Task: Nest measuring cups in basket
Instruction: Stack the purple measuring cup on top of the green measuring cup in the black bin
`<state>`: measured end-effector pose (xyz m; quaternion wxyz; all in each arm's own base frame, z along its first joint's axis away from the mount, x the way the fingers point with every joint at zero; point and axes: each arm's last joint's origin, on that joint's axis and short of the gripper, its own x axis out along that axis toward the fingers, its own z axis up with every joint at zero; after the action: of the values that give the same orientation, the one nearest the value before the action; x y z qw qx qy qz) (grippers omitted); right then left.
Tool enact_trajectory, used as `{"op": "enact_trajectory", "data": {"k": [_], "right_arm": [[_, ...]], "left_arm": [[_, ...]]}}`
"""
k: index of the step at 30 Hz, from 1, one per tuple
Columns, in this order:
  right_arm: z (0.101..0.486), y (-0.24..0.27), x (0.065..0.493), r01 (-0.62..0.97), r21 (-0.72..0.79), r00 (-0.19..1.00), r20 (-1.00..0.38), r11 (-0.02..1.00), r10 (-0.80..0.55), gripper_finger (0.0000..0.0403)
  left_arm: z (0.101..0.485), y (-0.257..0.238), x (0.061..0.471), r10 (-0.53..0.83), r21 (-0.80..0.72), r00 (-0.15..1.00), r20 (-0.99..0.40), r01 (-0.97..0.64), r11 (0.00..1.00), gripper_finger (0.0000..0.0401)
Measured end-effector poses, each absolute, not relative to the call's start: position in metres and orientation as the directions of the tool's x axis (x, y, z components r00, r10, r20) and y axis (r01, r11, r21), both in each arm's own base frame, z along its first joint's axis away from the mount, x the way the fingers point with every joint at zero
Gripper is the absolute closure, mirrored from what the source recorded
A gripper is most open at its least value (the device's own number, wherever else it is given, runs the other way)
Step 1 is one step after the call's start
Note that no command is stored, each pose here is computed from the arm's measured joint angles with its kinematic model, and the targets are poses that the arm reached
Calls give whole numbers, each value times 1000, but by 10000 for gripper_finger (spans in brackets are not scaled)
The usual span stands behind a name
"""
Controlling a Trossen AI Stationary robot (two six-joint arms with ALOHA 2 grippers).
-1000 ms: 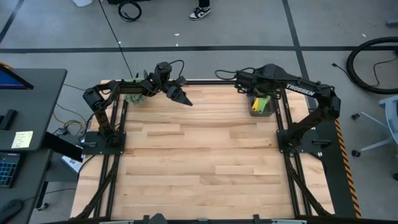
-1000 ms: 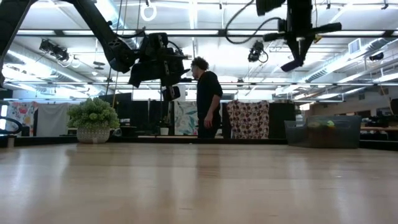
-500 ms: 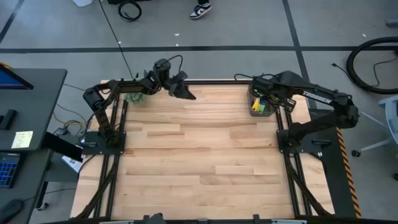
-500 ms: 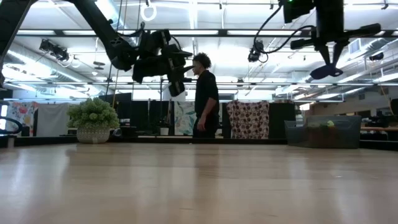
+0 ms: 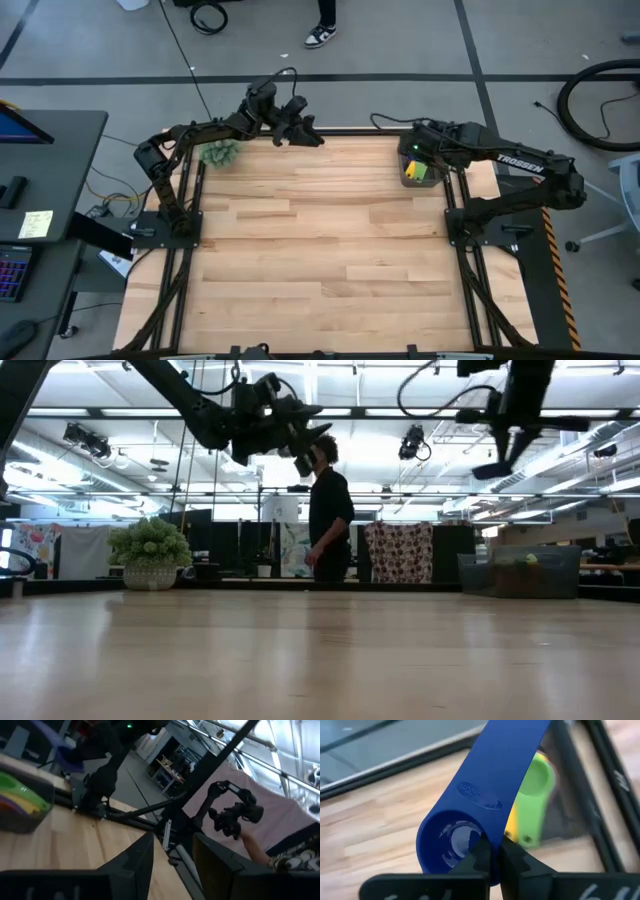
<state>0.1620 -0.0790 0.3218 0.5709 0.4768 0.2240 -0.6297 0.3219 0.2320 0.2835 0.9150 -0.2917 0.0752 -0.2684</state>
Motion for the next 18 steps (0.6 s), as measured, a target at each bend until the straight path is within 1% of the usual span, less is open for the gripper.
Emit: {"op": "enact_trajectory", "data": {"k": [2,6,8,9,12,14,16,18], "right_arm": [[324,-80,168,947,281,159,-833,-156,-531,387],[329,-80,181,955,282,286,-788,93,-546,387],[333,-79,187,933,283,359,-761,221,-540,387],[335,-79,191,911,282,405,-751,302,-522,387],[341,-75,202,768,298,573,-716,567,-400,387],[345,-72,208,639,316,666,-683,701,-300,387],[349,-70,213,523,333,735,-642,784,-218,387],[351,-69,215,443,333,773,-613,833,-165,387]], "left_arm": [[286,231,324,-532,-571,847,15,444,690,260],[286,232,326,-516,-679,856,-6,376,631,260],[286,233,326,-521,-692,853,-6,372,618,260],[286,233,325,-527,-693,850,-7,376,615,260],[286,234,324,-539,-699,842,-7,382,605,260],[285,234,324,-540,-727,842,-10,365,582,260],[284,234,324,-530,-780,848,-16,320,537,260],[281,233,326,-499,-836,866,-30,253,488,260]]}}
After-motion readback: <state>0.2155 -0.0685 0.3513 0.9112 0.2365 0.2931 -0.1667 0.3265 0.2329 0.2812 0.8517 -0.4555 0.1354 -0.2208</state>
